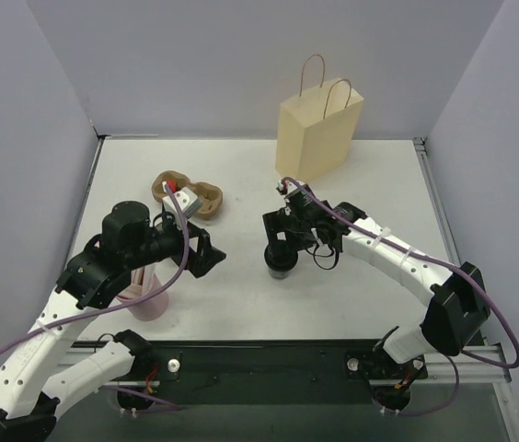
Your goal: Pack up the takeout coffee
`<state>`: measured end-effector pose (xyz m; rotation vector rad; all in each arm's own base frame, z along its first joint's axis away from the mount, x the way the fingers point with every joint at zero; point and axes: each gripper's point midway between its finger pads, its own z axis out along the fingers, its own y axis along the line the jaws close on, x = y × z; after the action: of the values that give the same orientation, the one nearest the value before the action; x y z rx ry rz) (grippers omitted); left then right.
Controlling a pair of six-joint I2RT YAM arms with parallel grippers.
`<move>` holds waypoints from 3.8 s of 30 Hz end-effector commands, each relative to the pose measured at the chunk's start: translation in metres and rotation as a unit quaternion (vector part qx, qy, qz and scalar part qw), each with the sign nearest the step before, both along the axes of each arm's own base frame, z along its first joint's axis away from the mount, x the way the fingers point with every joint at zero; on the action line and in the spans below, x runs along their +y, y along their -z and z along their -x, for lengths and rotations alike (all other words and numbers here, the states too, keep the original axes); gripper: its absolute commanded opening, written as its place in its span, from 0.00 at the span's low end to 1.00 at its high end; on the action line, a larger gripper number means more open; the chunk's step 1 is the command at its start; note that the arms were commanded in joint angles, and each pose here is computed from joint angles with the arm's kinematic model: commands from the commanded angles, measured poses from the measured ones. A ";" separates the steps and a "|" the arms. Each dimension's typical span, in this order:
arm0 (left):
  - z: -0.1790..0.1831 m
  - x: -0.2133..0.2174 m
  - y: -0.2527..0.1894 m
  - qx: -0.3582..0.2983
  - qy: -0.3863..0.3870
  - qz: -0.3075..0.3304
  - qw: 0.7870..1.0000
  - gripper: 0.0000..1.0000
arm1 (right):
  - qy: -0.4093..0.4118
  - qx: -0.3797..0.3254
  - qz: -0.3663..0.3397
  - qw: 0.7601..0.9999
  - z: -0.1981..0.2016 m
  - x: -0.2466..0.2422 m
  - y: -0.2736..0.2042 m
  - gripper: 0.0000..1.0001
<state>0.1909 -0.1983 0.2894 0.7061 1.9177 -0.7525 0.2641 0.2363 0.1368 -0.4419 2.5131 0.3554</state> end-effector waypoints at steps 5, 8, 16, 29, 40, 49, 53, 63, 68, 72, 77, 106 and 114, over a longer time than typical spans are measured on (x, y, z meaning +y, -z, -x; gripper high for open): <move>-0.006 -0.007 -0.026 -0.037 0.003 0.036 0.999 0.97 | -0.018 -0.002 0.040 0.999 0.000 0.008 0.003 0.93; -0.007 -0.007 -0.023 -0.036 0.000 0.033 0.999 0.97 | -0.006 -0.009 0.063 0.998 -0.002 0.003 0.008 0.92; -0.008 -0.008 -0.018 -0.029 0.001 0.030 0.999 0.97 | -0.018 0.007 0.087 0.996 0.007 0.008 0.027 0.81; -0.015 -0.011 -0.021 -0.026 -0.007 0.032 0.999 0.97 | 0.007 0.027 0.109 0.994 0.015 -0.006 0.049 0.59; -0.063 -0.027 -0.022 -0.004 -0.051 0.043 0.998 0.97 | 0.106 -0.004 0.077 0.991 -0.045 -0.067 0.015 0.57; -0.067 -0.034 0.018 -0.006 -0.028 0.025 0.999 0.97 | 0.226 -0.027 0.040 0.973 -0.117 -0.149 -0.015 0.57; -0.064 -0.035 0.033 -0.001 -0.018 0.015 1.000 0.97 | 0.271 -0.043 0.034 0.961 -0.140 -0.181 -0.029 0.57; -0.057 -0.036 0.039 -0.004 -0.007 0.007 1.000 0.97 | 0.418 0.000 0.068 0.906 -0.107 -0.285 -0.024 0.57; -0.060 -0.033 0.043 -0.004 -0.016 -0.003 1.000 0.97 | 0.449 0.031 0.076 0.890 -0.070 -0.311 -0.005 0.57; -0.060 -0.032 0.043 -0.006 -0.018 -0.004 1.000 0.97 | 0.460 0.052 0.076 0.883 -0.048 -0.319 0.009 0.57; -0.060 -0.030 0.042 -0.011 -0.023 -0.004 1.000 0.97 | 0.475 0.065 0.065 0.875 -0.033 -0.324 0.019 0.58; -0.069 -0.012 0.030 -0.044 -0.077 -0.007 0.996 0.97 | 0.399 -0.066 0.021 0.914 -0.084 -0.271 -0.080 0.88; -0.067 -0.006 0.024 -0.060 -0.088 0.000 0.994 0.97 | 0.097 -0.246 -0.011 0.964 -0.157 -0.101 -0.178 0.85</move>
<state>0.2536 -0.2041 0.2459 0.5728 1.9347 -0.5952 0.3915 0.0786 0.2602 0.0529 2.2256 0.1314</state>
